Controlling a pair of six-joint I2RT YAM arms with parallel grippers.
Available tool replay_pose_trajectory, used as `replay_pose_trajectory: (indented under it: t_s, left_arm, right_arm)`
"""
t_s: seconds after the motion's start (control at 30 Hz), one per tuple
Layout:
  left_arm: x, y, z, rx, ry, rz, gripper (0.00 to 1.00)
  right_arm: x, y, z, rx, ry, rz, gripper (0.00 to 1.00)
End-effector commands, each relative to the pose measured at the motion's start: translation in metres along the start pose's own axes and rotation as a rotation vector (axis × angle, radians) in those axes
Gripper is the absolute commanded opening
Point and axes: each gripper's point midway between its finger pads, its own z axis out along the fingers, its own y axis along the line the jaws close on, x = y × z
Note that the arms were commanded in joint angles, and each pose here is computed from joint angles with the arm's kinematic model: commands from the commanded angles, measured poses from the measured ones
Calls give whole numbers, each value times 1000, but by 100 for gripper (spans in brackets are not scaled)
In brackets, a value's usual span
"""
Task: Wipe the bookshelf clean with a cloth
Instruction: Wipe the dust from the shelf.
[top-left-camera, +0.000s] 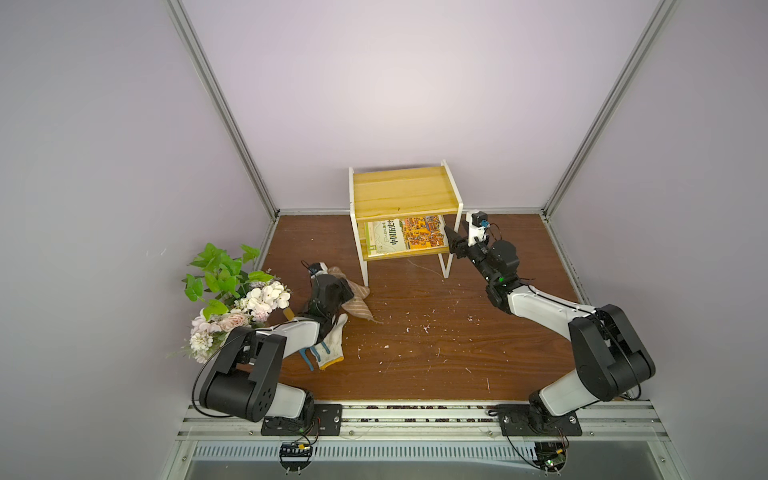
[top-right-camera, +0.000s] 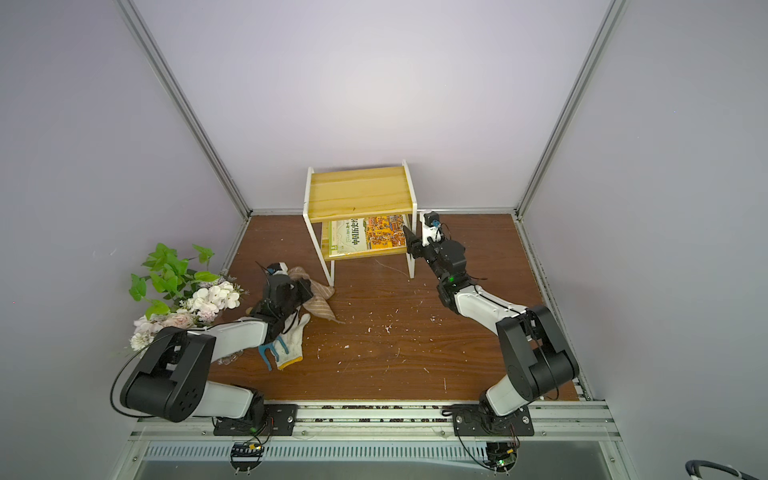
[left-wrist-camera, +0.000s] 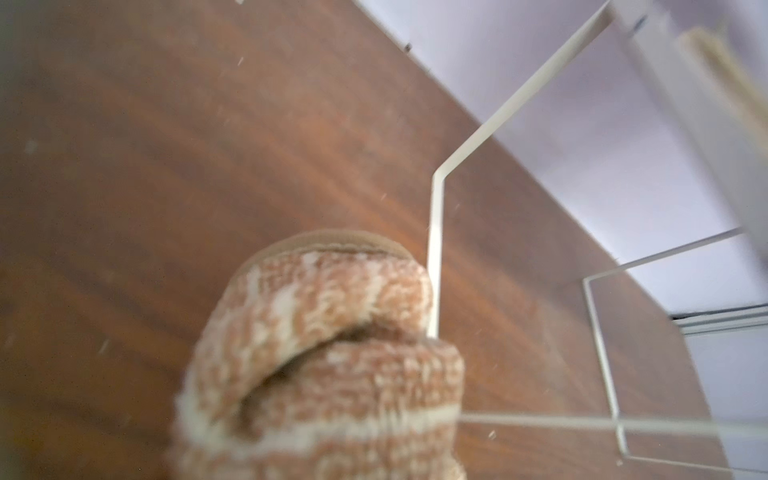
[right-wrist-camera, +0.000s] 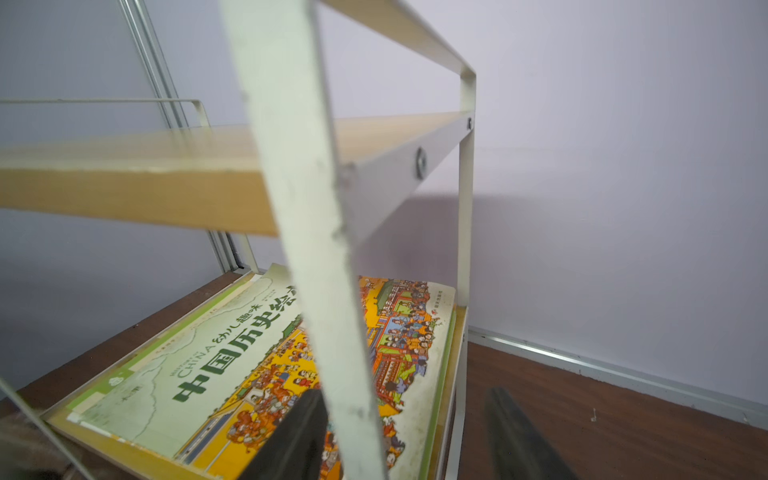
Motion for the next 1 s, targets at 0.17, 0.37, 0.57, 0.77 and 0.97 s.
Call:
replay_pose_trajectory:
  t_s: [0.17, 0.37, 0.57, 0.77, 0.97]
  left_arm:
    - [19, -81, 12, 505, 300, 47, 0]
    - [47, -48, 42, 391, 443, 55, 0]
    - [-3, -62, 76, 326, 358, 153, 0]
    - [37, -4, 140, 129, 496, 180, 0]
    - [4, -14, 167, 99, 442, 255, 0]
  right_arm:
    - [-16, 19, 1, -111, -67, 21, 61]
    - [-3, 21, -1, -121, -45, 58, 61]
    - [-20, 20, 9, -112, -57, 45, 63]
    - [-6, 13, 13, -71, -10, 70, 63]
    - [-13, 14, 18, -75, -11, 71, 64]
